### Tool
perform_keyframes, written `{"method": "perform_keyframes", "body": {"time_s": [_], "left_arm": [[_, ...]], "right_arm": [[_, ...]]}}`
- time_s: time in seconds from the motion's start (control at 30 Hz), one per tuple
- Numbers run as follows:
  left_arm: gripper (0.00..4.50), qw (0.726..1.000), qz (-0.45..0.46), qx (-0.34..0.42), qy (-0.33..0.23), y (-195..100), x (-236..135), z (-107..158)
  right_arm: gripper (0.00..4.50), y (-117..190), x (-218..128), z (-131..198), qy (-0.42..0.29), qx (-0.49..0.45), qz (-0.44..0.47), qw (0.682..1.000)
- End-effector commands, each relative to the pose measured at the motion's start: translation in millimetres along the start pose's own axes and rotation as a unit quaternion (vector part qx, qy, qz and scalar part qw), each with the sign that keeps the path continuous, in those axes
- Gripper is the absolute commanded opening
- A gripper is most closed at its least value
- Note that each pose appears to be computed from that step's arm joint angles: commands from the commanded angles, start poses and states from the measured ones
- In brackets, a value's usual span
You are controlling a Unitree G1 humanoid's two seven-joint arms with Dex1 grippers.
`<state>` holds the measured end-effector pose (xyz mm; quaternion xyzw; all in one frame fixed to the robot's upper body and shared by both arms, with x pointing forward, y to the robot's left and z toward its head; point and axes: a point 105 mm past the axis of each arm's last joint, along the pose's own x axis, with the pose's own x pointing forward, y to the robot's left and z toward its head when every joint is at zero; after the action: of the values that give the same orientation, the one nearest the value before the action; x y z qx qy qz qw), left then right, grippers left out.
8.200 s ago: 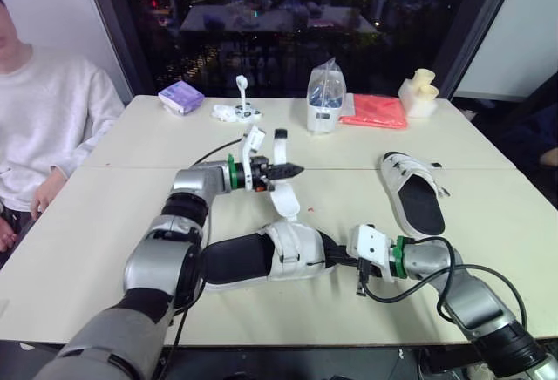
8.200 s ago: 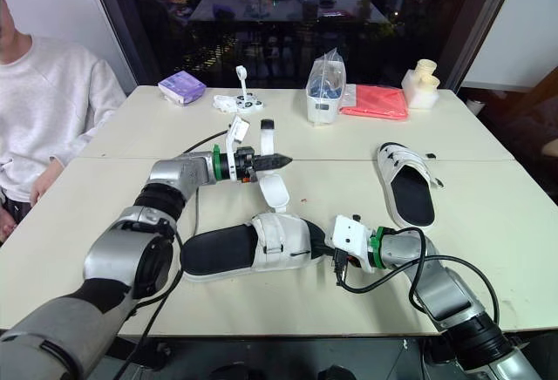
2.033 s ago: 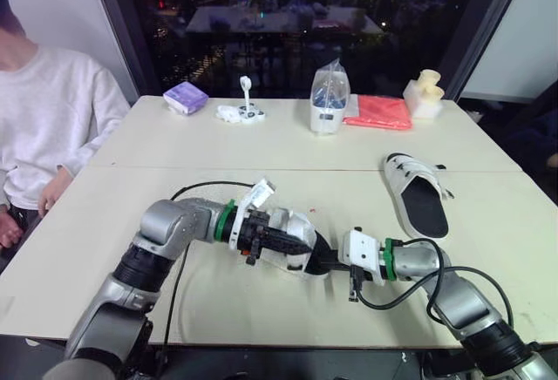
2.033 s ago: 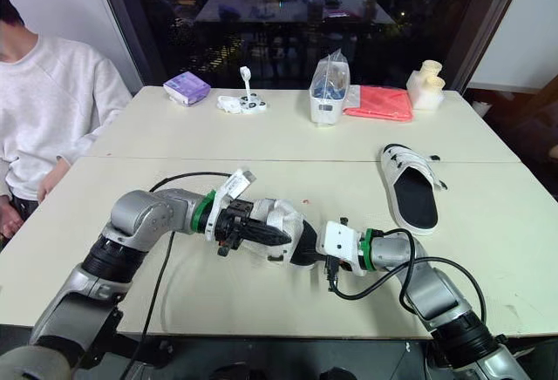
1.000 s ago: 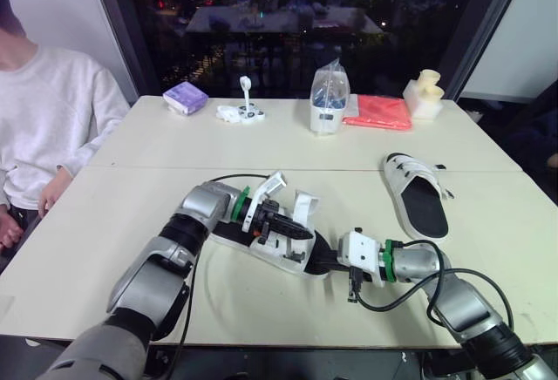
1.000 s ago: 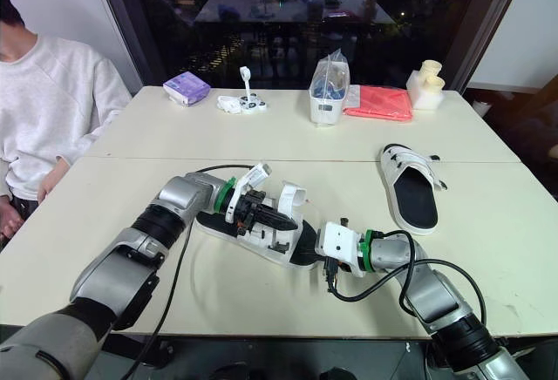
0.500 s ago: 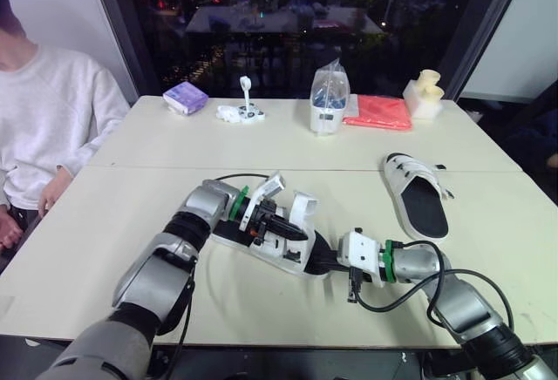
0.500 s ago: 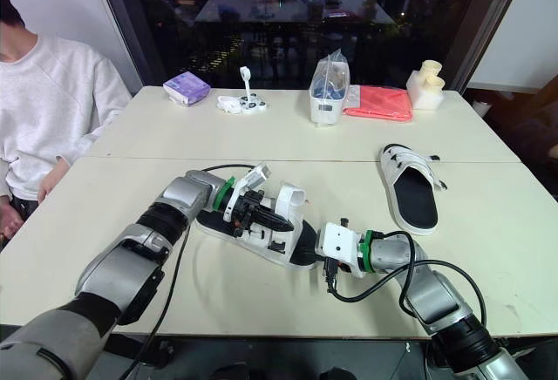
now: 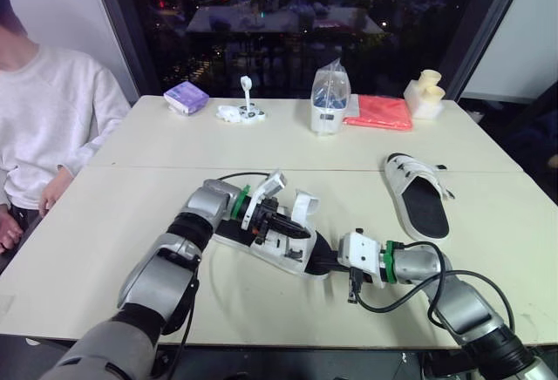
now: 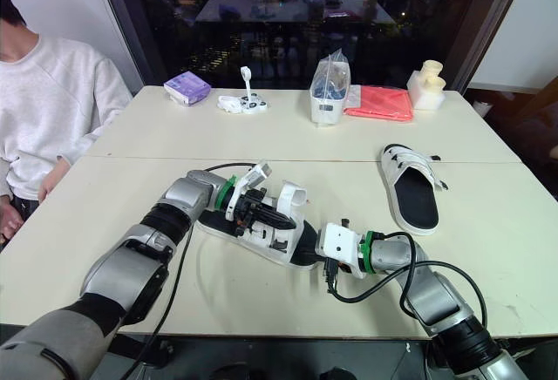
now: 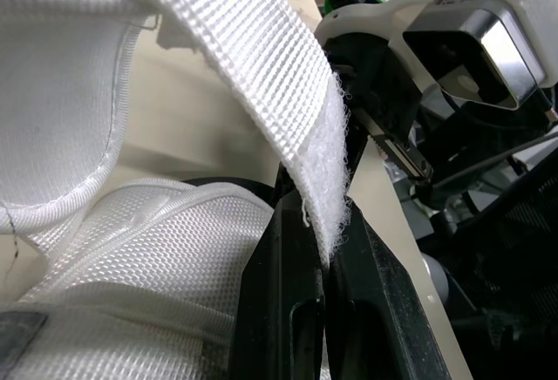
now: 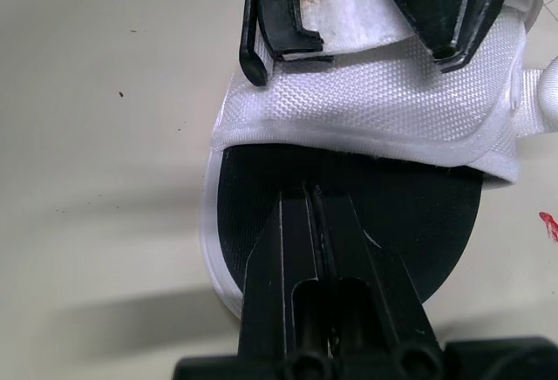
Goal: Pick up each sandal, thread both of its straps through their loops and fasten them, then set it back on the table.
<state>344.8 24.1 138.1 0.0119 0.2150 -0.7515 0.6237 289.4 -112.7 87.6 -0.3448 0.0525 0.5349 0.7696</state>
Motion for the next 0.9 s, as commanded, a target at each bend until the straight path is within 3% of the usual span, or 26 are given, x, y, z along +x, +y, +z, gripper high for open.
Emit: {"method": "perform_keyframes", "body": {"time_s": [0.03, 0.27, 0.5, 0.9], "left_arm": [[0.06, 1.0, -0.005, 0.021, -0.004, -1.7, 2.4, 9.0], [0.06, 1.0, -0.021, 0.02, 0.001, -6.6, 3.4, 7.6], [0.06, 0.998, -0.03, 0.023, 0.043, -10.5, 3.0, -3.5], [0.06, 0.988, -0.062, 0.121, 0.073, -19.9, 8.6, -15.5]], "right_arm": [[0.0, 19.4, 2.6, -28.0, 0.054, 0.035, 0.031, 0.997], [0.0, 20.4, 2.1, -28.4, 0.057, 0.034, 0.033, 0.997], [0.0, 20.5, 2.1, -28.4, 0.057, 0.033, 0.034, 0.997], [0.0, 20.6, 2.2, -28.5, 0.057, 0.033, 0.034, 0.997]]}}
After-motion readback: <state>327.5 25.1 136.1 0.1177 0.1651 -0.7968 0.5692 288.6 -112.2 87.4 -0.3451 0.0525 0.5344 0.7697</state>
